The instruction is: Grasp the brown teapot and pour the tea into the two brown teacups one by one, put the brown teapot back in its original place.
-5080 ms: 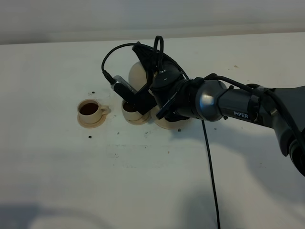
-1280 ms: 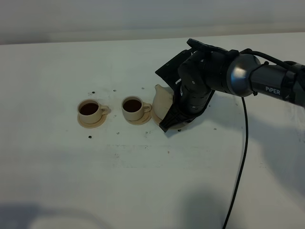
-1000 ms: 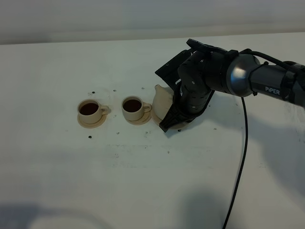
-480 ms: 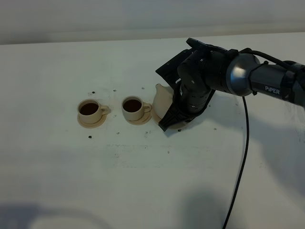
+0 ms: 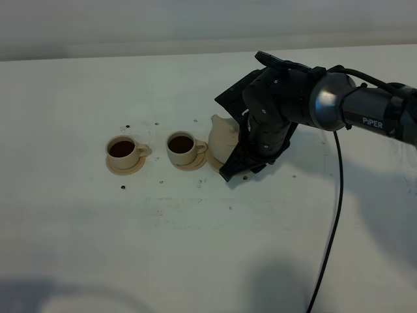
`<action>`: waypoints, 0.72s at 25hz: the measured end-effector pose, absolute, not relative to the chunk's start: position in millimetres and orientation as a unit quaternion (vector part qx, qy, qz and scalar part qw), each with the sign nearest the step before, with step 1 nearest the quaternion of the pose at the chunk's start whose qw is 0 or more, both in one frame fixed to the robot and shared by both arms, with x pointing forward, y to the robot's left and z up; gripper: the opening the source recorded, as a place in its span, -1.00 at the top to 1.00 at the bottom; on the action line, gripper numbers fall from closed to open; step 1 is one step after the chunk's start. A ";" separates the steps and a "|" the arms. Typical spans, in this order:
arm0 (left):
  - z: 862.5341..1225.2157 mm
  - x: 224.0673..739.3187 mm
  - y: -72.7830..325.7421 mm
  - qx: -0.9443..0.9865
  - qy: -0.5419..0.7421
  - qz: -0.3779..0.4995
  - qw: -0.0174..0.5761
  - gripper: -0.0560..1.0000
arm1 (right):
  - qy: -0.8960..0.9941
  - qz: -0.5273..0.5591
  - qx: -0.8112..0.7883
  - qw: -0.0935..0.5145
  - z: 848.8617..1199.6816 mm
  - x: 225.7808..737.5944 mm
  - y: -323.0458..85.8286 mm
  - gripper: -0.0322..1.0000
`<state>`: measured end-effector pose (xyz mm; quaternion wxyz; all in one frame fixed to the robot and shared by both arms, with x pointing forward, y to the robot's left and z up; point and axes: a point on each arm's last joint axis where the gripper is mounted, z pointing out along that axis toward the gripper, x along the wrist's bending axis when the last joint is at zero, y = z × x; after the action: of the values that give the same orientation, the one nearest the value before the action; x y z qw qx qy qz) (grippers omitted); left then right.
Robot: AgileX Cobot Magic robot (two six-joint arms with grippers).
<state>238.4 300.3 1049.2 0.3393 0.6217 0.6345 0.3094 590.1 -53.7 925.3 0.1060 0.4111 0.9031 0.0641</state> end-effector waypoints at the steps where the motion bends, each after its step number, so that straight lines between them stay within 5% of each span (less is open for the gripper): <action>1: 1049.2 238.4 300.3 0.622 0.634 0.310 0.339 0.01 | 0.903 0.059 0.412 0.104 927.1 588.9 -54.7 0.22; 18: 1049.2 238.4 300.3 0.622 0.634 0.310 0.339 0.01 | 0.906 -0.064 0.419 0.028 987.9 502.5 -116.9 0.20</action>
<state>238.4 300.3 1049.2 0.3391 0.6220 0.6342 0.3095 502.5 -116.9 987.9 0.0278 0.4186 0.9055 -0.0635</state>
